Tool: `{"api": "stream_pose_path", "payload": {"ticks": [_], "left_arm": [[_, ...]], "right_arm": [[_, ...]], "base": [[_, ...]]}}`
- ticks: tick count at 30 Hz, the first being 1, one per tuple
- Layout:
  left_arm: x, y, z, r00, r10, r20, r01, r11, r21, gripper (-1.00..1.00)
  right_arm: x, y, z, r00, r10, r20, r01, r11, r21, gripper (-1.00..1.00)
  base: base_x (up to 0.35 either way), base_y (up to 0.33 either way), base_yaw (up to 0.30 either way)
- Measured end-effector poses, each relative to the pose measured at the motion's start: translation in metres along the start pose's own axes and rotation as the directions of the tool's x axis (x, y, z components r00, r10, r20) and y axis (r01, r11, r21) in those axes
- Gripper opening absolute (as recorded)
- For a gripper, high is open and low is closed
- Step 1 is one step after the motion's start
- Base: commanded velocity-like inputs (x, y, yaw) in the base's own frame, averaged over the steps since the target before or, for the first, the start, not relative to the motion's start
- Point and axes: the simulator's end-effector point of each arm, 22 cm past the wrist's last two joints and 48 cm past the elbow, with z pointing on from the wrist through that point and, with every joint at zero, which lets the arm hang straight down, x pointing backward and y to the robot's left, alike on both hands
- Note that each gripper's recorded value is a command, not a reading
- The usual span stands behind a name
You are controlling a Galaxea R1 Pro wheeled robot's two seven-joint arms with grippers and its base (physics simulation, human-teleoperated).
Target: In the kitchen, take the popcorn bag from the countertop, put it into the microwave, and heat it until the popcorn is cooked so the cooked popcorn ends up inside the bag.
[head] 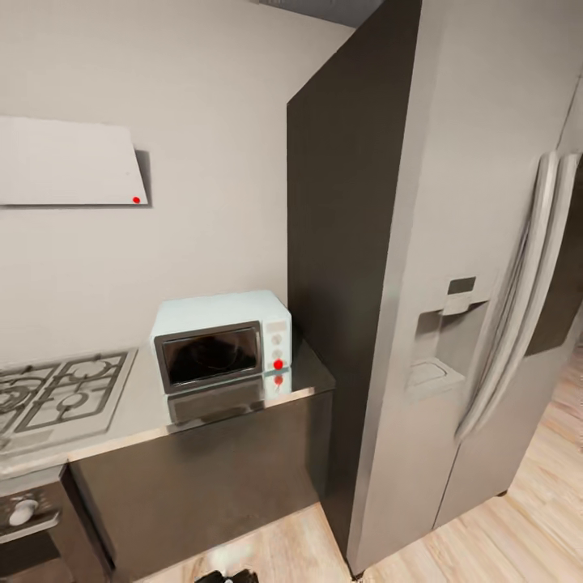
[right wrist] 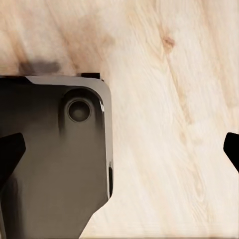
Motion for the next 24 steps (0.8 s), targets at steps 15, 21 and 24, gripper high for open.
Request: {"api": "stream_pose_path", "payload": {"ticks": [15, 21, 24], "left_arm": [[0.159, 0.173, 0.010, 0.986, -0.003, -0.167, -0.031, 0.979, -0.203, 1.00], [0.176, 0.164, 0.007, 0.984, -0.001, -0.180, -0.033, 0.982, -0.186, 1.00], [0.176, 0.164, 0.007, 0.984, -0.001, -0.180, -0.033, 0.982, -0.185, 1.00]], "right_arm": [[-0.020, 0.004, 0.001, 0.996, -0.077, 0.045, 0.077, 0.997, -0.004, 1.00], [-0.018, 0.006, 0.001, 0.992, -0.118, 0.039, 0.118, 0.993, -0.008, 1.00], [-0.019, 0.006, 0.001, 0.992, -0.122, 0.042, 0.122, 0.992, -0.010, 1.00]], "base": [[-0.323, 0.056, 0.000], [-0.024, 0.005, 0.000], [0.000, 0.000, 0.000]]}}
